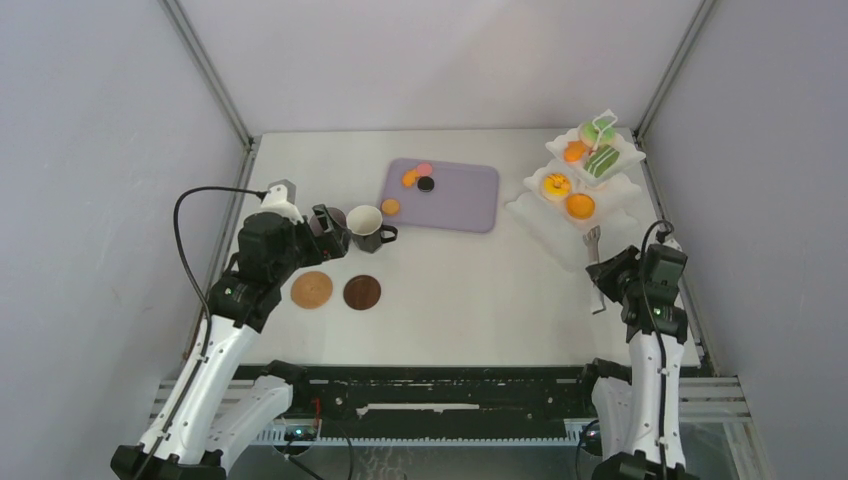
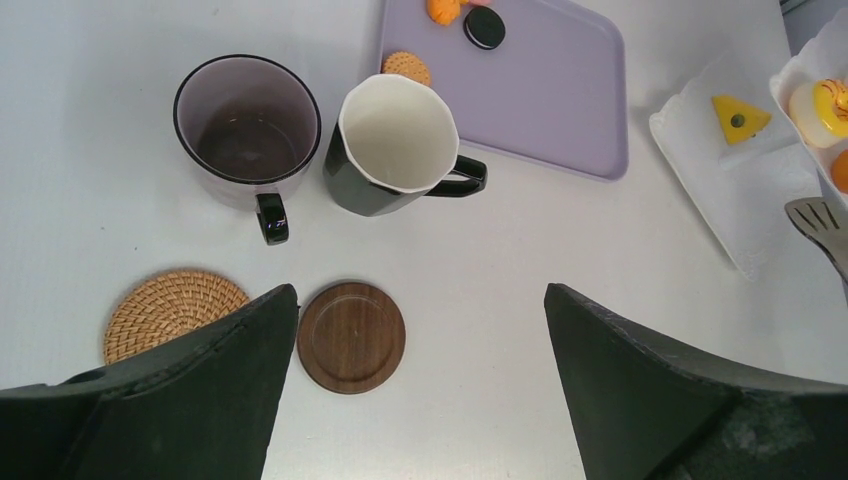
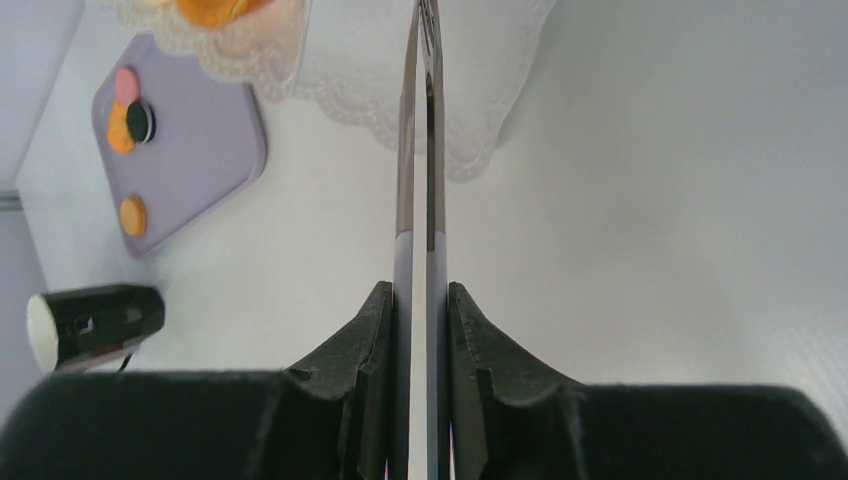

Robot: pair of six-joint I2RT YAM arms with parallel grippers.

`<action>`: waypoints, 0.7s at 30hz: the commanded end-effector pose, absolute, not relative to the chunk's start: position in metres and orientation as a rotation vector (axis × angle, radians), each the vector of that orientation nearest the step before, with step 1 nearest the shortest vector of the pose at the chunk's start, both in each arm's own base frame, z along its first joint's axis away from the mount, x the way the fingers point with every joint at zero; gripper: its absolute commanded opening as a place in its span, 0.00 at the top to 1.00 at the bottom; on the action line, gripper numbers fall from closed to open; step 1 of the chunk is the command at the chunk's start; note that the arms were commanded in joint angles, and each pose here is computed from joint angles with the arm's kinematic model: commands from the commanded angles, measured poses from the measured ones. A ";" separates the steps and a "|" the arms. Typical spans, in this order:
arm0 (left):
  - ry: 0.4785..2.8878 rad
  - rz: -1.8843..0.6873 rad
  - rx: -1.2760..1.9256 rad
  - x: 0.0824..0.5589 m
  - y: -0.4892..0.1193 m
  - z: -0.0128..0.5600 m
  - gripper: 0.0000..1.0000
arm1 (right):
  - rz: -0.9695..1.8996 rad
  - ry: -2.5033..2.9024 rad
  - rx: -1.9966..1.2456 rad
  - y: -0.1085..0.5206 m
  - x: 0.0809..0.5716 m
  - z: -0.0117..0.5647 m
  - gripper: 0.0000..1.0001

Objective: Serve the afternoon tea

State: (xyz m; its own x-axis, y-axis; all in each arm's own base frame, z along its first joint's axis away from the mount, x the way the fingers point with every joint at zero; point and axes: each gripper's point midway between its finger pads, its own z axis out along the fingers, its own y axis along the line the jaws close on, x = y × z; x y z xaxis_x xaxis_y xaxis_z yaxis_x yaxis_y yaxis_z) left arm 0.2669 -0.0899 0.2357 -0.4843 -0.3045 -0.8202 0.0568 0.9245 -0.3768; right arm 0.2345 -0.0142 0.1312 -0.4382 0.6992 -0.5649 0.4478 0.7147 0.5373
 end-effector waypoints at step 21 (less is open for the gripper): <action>1.960 -0.485 -0.154 0.270 -0.095 0.261 0.03 | 0.542 2.231 -0.099 0.192 0.222 0.195 0.85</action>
State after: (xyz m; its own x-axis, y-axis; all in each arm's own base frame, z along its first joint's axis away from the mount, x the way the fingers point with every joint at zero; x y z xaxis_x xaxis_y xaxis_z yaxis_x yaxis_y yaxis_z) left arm 0.2656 -0.0929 0.2370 -0.4880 -0.3107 -0.8157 0.0678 0.9182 -0.3903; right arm 0.1700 0.1643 0.1497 -0.8151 0.1822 -0.5499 -0.1331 0.8649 0.4840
